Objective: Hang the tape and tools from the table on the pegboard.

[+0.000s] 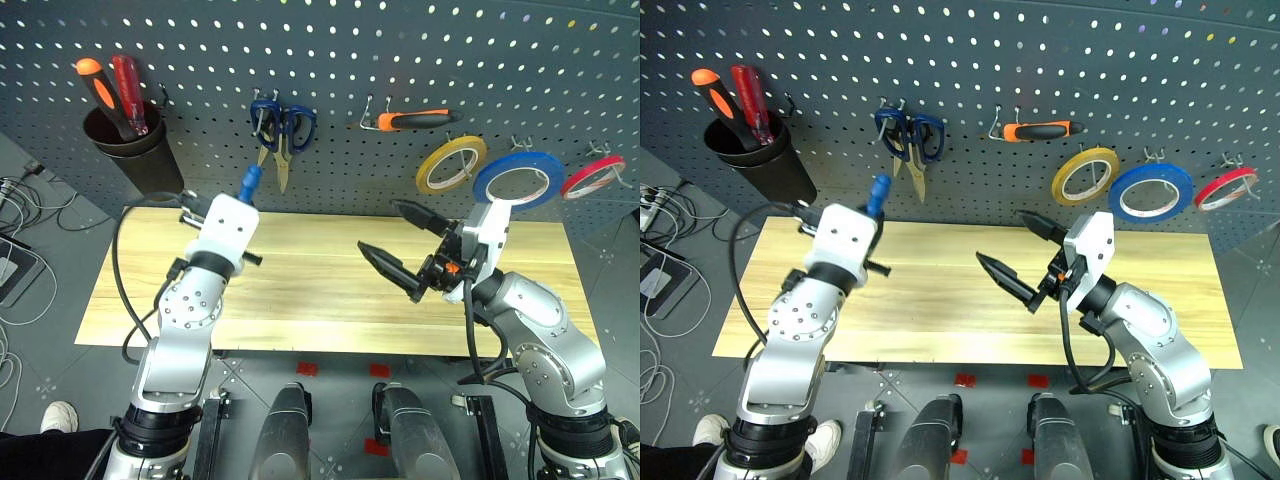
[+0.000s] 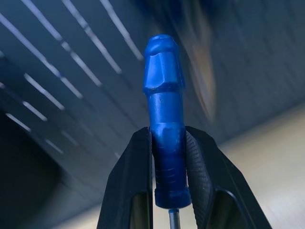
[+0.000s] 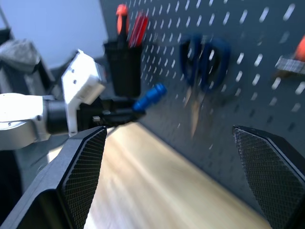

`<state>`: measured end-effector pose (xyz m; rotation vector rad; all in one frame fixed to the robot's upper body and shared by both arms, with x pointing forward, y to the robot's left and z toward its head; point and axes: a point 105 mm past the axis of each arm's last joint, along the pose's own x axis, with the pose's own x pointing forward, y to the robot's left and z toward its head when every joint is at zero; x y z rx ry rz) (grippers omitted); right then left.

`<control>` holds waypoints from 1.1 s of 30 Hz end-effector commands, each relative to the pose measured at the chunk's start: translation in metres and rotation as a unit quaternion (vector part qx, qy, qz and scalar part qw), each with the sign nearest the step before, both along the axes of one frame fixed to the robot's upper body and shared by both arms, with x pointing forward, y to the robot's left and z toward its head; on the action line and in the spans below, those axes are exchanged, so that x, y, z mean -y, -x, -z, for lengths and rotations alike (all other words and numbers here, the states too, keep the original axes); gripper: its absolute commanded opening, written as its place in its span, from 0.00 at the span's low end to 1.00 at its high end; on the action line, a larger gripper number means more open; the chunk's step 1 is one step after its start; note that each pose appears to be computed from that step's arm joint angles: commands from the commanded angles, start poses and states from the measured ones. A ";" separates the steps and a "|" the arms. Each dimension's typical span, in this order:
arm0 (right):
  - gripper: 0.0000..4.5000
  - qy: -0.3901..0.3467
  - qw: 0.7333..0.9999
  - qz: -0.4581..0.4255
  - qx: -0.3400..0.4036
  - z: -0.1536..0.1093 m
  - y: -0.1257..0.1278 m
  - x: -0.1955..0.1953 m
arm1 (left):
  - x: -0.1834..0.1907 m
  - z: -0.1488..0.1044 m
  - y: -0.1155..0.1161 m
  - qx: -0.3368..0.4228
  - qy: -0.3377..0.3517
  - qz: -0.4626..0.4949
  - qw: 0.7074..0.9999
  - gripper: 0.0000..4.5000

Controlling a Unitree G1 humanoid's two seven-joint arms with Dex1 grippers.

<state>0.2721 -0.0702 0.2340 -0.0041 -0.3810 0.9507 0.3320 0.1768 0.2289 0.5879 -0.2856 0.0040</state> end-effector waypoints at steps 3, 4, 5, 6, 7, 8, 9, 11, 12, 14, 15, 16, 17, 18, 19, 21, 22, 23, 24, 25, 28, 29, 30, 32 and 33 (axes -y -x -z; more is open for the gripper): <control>1.00 -0.034 0.999 0.015 0.025 -0.020 0.001 0.002 | -0.003 -0.065 0.009 0.118 -0.007 -0.028 0.993 0.14; 1.00 -0.035 0.999 0.017 0.025 -0.020 0.000 0.002 | -0.004 -0.072 0.009 0.129 -0.008 -0.029 0.991 0.14; 1.00 -0.036 0.999 0.018 0.026 -0.021 -0.001 0.002 | -0.004 -0.078 0.008 0.139 -0.008 -0.030 0.990 0.14; 1.00 -0.039 0.999 0.019 0.030 -0.024 -0.002 0.002 | -0.007 -0.092 0.006 0.160 -0.007 -0.036 0.986 0.14; 1.00 -0.043 0.998 0.020 0.033 -0.026 -0.002 0.001 | -0.010 -0.103 0.005 0.176 -0.006 -0.041 0.984 0.14; 1.00 -0.046 0.998 0.020 0.036 -0.029 -0.003 0.001 | -0.013 -0.113 0.002 0.188 -0.005 -0.047 0.981 0.14; 1.00 -0.048 0.998 0.020 0.038 -0.032 -0.004 0.000 | -0.015 -0.120 0.001 0.198 -0.004 -0.052 0.979 0.14; 1.00 -0.050 0.998 0.021 0.043 -0.035 -0.005 -0.002 | -0.021 -0.133 -0.004 0.214 -0.002 -0.062 0.975 0.14; 1.00 -0.049 0.998 0.023 0.044 -0.036 -0.006 -0.002 | -0.024 -0.140 -0.006 0.225 0.000 -0.067 0.972 0.14; 1.00 -0.049 0.997 0.026 0.045 -0.037 -0.008 -0.002 | -0.029 -0.152 -0.009 0.243 0.002 -0.076 0.967 0.14; 1.00 -0.049 0.997 0.028 0.046 -0.037 -0.009 -0.003 | -0.031 -0.156 -0.011 0.250 0.003 -0.079 0.965 0.14; 1.00 -0.049 0.997 0.028 0.046 -0.038 -0.009 -0.004 | -0.033 -0.160 -0.013 0.255 0.004 -0.082 0.963 0.14; 1.00 -0.049 0.997 0.027 0.046 -0.039 -0.008 -0.004 | -0.035 -0.162 -0.015 0.259 0.005 -0.085 0.962 0.14; 1.00 -0.049 0.997 0.027 0.047 -0.040 -0.008 -0.005 | -0.036 -0.164 -0.016 0.262 0.005 -0.087 0.961 0.14; 1.00 -0.049 0.997 0.027 0.047 -0.041 -0.008 -0.006 | -0.038 -0.163 -0.018 0.262 0.004 -0.088 0.961 0.14; 1.00 -0.048 0.997 0.028 0.046 -0.041 -0.008 -0.007 | -0.043 -0.158 -0.023 0.255 0.007 -0.093 0.962 0.14; 1.00 -0.048 0.997 0.029 0.045 -0.041 -0.008 -0.007 | -0.045 -0.155 -0.024 0.250 0.010 -0.095 0.963 0.14; 1.00 -0.048 0.997 0.030 0.045 -0.041 -0.009 -0.008 | -0.048 -0.151 -0.025 0.246 0.014 -0.097 0.964 0.14; 1.00 -0.048 0.997 0.032 0.044 -0.041 -0.009 -0.008 | -0.050 -0.149 -0.026 0.241 0.017 -0.100 0.965 0.14; 1.00 -0.047 0.997 0.033 0.044 -0.040 -0.009 -0.008 | -0.051 -0.145 -0.027 0.235 0.021 -0.102 0.966 0.14; 1.00 -0.043 0.998 0.037 0.040 -0.036 -0.010 -0.009 | -0.054 -0.131 -0.029 0.215 0.033 -0.110 0.970 0.14; 1.00 -0.042 0.998 0.039 0.039 -0.035 -0.010 -0.008 | -0.055 -0.127 -0.029 0.209 0.036 -0.113 0.971 0.14; 1.00 -0.041 0.998 0.042 0.038 -0.034 -0.011 -0.008 | -0.057 -0.122 -0.029 0.201 0.042 -0.116 0.972 0.14; 1.00 -0.039 0.998 0.046 0.036 -0.031 -0.012 -0.006 | -0.058 -0.114 -0.029 0.188 0.052 -0.120 0.973 0.14; 1.00 -0.038 0.998 0.047 0.035 -0.031 -0.013 -0.006 | -0.057 -0.110 -0.029 0.181 0.052 -0.120 0.975 0.14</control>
